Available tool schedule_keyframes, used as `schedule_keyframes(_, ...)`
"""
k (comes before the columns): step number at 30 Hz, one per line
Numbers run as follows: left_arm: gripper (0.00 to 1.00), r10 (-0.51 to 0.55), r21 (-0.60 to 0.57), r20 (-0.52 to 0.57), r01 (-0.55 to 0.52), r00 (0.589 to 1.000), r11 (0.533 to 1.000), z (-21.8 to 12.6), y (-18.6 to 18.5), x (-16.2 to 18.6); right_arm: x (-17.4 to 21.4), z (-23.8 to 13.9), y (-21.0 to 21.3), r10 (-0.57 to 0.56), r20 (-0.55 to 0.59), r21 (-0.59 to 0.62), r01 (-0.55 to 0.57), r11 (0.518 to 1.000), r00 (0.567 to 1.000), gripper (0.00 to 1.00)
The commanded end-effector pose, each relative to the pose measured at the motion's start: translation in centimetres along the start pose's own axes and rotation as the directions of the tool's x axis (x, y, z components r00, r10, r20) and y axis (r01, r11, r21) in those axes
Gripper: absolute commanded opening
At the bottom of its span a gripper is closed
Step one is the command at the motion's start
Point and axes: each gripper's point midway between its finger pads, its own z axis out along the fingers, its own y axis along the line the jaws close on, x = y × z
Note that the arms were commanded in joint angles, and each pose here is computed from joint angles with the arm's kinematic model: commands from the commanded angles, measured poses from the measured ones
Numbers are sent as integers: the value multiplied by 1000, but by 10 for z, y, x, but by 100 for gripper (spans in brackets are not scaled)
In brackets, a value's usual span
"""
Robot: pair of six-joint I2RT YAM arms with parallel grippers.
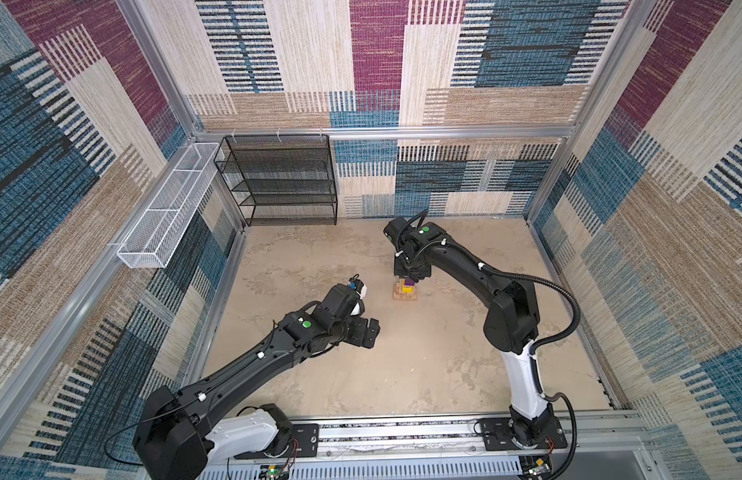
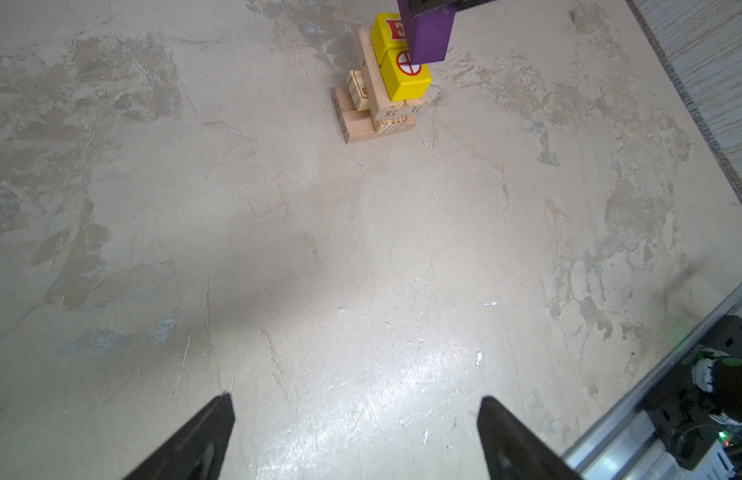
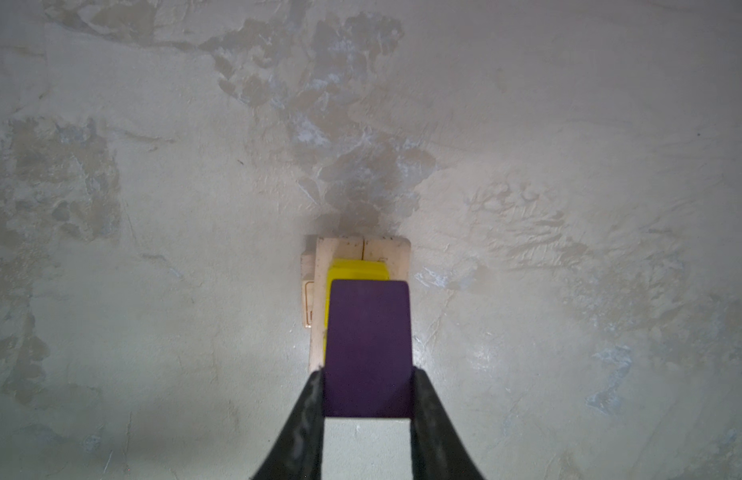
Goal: Build the wood block tower
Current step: 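Lower the purple block onto the yellow cubes atop the stack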
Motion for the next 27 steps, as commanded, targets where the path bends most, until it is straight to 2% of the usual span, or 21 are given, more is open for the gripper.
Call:
schedule_keyframes(1,96,15,6,23,-15,1000,1000,-3,-1,-6,0,0,2,24,-10,-13,-24,1000,1000,0)
schedule_keyframes(22,97,17,2,19,-17,1000,1000,-2,1,-4,-2,-1,5,30,-3,-30,-30,999,1000,0)
schedule_keyframes(27,97,17,5,23,-17,1000,1000,-1,0,-6,-3,-3,7,29,1,-40,-29,999,1000,4)
